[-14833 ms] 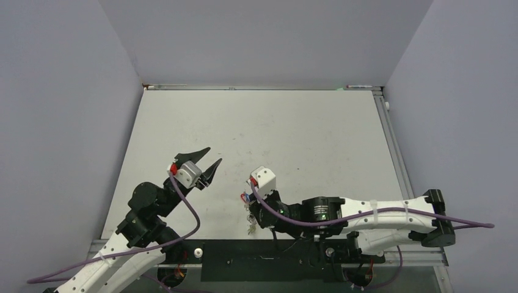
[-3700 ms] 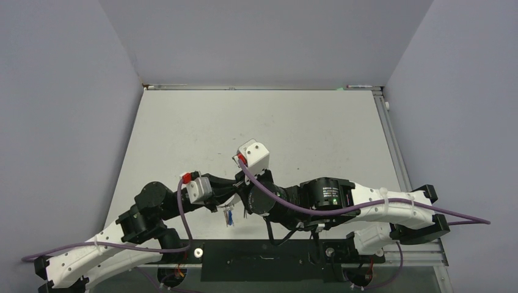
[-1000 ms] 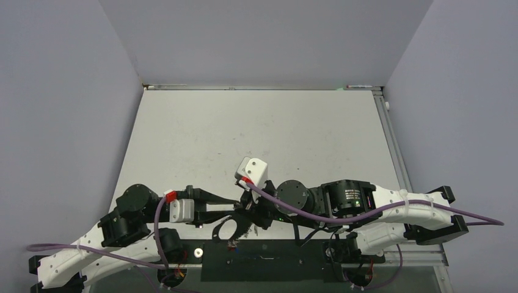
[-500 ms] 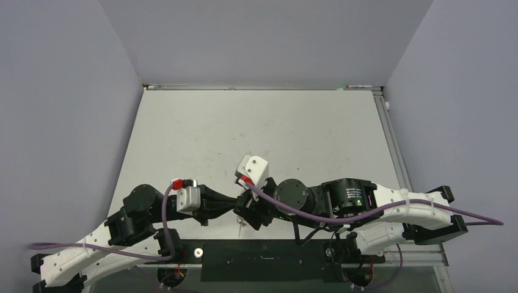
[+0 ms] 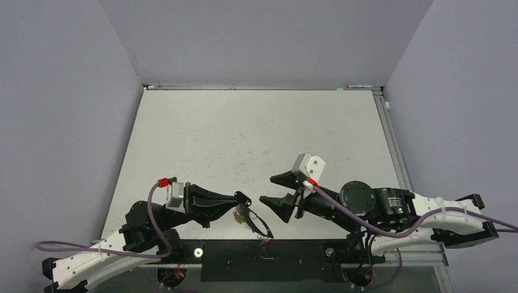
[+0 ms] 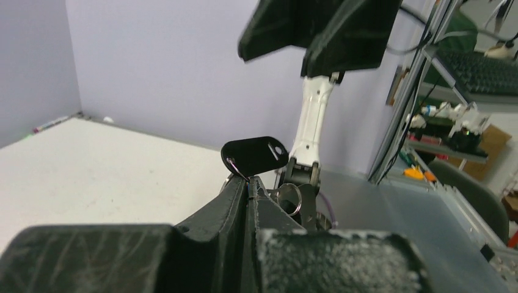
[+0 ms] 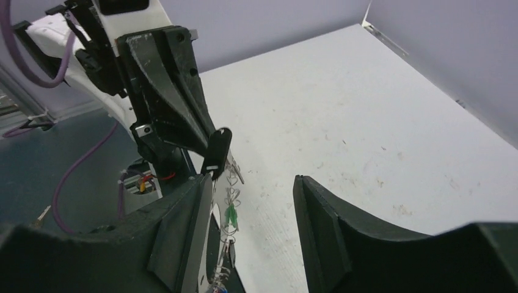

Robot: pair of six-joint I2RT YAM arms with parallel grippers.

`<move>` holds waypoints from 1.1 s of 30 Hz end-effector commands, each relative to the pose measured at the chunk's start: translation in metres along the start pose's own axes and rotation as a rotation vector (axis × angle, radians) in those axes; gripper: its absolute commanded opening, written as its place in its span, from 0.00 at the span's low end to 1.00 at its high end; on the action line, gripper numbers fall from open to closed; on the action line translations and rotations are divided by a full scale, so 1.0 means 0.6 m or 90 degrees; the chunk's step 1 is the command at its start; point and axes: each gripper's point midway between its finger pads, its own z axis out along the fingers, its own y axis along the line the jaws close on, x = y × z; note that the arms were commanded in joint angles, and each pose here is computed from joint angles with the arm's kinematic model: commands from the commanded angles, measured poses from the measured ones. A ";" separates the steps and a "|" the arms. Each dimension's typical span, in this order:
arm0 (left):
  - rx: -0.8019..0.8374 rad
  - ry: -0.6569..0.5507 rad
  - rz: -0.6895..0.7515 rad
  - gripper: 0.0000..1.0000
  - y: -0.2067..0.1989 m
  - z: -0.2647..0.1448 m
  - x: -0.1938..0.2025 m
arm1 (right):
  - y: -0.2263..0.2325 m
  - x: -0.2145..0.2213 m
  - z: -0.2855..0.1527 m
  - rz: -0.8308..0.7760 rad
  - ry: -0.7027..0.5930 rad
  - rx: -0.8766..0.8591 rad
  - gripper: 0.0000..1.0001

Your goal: Put the keys on the keyring

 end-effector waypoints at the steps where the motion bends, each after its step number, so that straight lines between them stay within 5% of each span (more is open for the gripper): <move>1: 0.013 -0.171 -0.022 0.00 -0.022 -0.002 -0.125 | 0.028 -0.024 -0.011 -0.033 -0.089 -0.089 0.51; 7: 0.071 -0.203 -0.053 0.00 -0.048 -0.009 -0.133 | 0.053 0.023 0.010 -0.046 -0.083 -0.129 0.35; 16: 0.111 -0.259 -0.106 0.00 -0.062 -0.023 -0.140 | 0.115 0.010 0.012 -0.032 -0.143 -0.247 0.31; 33: 0.145 -0.263 -0.111 0.00 -0.073 -0.027 -0.129 | 0.111 -0.004 0.052 -0.020 -0.178 -0.212 0.24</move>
